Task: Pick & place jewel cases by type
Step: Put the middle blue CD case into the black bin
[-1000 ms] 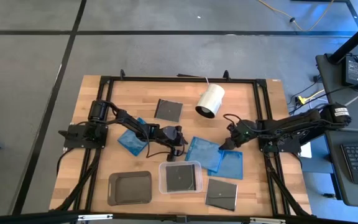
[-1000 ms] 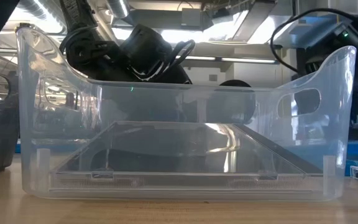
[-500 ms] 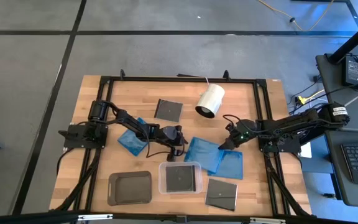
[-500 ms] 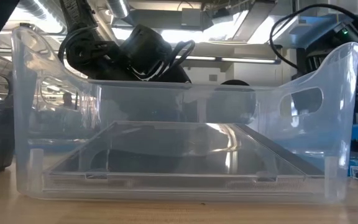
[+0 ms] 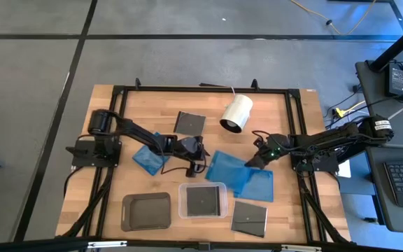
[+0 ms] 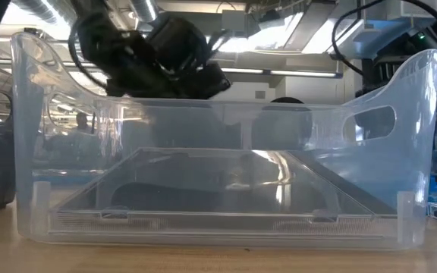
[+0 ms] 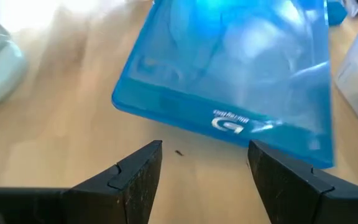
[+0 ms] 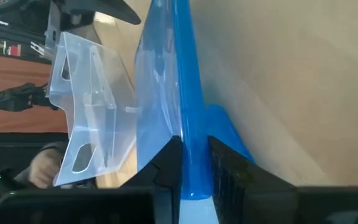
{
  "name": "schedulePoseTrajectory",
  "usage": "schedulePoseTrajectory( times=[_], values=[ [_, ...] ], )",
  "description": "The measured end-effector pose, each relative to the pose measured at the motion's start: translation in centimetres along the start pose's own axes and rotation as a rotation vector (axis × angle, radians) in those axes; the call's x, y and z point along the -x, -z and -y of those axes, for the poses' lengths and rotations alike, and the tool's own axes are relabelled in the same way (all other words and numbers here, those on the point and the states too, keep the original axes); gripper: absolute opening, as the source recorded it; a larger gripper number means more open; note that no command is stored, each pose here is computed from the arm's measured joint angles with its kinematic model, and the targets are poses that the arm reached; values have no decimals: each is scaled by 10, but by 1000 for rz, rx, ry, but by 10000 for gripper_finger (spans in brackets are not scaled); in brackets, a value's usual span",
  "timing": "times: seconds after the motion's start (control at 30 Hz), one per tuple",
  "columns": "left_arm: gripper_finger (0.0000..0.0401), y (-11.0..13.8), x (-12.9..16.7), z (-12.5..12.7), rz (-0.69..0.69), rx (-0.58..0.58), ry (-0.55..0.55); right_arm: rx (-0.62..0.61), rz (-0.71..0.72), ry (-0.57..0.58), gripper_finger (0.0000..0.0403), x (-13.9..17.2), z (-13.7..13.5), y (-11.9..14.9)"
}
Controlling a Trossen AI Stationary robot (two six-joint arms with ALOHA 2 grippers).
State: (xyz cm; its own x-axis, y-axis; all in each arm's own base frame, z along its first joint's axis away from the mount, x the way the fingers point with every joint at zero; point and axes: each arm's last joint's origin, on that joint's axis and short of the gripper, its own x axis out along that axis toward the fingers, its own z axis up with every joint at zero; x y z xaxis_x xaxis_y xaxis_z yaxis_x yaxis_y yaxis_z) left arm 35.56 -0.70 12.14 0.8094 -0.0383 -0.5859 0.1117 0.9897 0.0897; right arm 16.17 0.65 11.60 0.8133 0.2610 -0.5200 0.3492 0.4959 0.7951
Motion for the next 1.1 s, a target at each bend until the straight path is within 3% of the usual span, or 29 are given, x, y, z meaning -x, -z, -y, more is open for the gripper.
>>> schedulePoseTrajectory(
  times=[0.13,0.27,0.47,0.63,0.83,1.1],
  values=[
    [235,-8,19,-8,-45,68,-16,79,41,-2,65,0,-2,-2],
    [235,-19,42,-23,-39,237,4,165,73,-16,65,-1,-10,-8],
    [230,-38,76,-51,72,451,179,352,92,-88,64,-2,-37,-23],
    [224,-37,86,-70,92,600,251,454,68,-51,63,-2,-59,-36],
    [215,-38,87,-70,94,590,338,519,74,0,63,2,-78,-49],
    [196,-42,85,-60,112,507,347,535,89,10,64,3,-84,-52]
  ],
)
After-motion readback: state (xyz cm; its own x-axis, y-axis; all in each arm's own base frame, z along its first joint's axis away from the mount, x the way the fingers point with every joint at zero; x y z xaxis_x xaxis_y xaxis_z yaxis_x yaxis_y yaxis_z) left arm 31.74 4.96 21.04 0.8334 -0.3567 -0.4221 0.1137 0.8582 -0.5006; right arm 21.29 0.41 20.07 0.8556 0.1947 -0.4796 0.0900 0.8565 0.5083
